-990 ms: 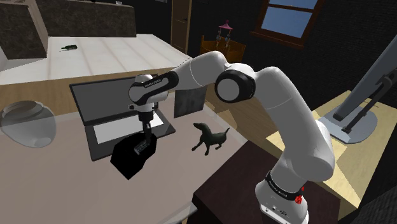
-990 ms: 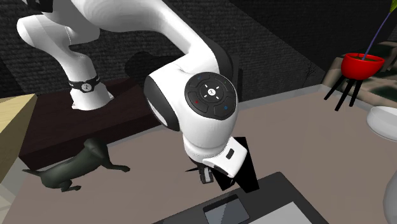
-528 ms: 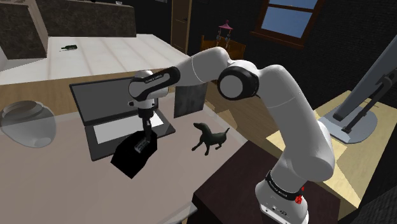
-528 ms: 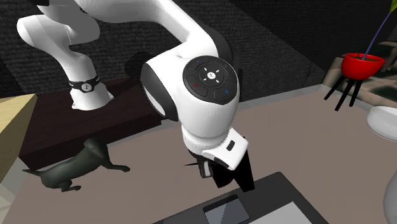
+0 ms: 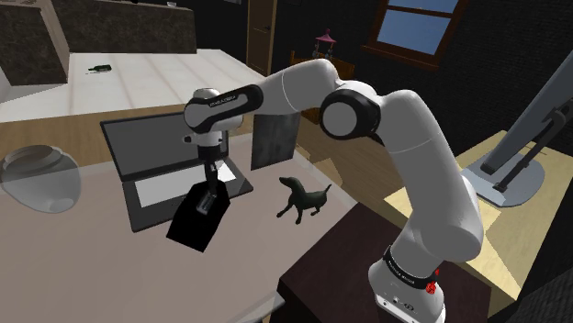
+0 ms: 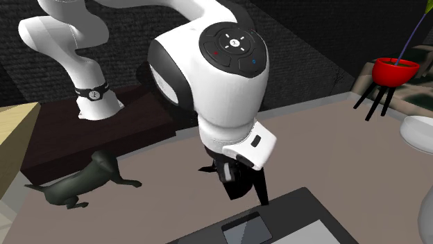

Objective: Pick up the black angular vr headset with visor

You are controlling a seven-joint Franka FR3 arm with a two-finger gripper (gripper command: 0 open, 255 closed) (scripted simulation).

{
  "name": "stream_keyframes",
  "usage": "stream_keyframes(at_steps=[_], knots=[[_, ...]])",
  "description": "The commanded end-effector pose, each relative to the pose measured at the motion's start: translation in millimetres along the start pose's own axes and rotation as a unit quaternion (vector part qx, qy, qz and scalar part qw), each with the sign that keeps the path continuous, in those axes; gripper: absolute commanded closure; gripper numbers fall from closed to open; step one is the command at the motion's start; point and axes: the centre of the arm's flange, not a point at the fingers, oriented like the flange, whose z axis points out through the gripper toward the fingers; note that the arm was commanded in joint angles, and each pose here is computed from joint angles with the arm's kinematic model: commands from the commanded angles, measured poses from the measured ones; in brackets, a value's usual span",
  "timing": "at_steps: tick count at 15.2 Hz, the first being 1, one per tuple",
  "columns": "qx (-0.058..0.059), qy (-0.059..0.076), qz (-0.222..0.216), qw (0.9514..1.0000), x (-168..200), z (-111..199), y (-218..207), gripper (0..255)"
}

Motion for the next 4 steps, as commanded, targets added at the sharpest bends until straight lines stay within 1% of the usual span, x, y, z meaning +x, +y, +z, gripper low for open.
stream_keyframes(at_steps=[1,4], knots=[[0.000,0.000,0.000,1.0000,-0.5,-9.9,-5.5,255],[0.000,0.000,0.000,1.0000,-0.2,-15.5,-7.8,255]])
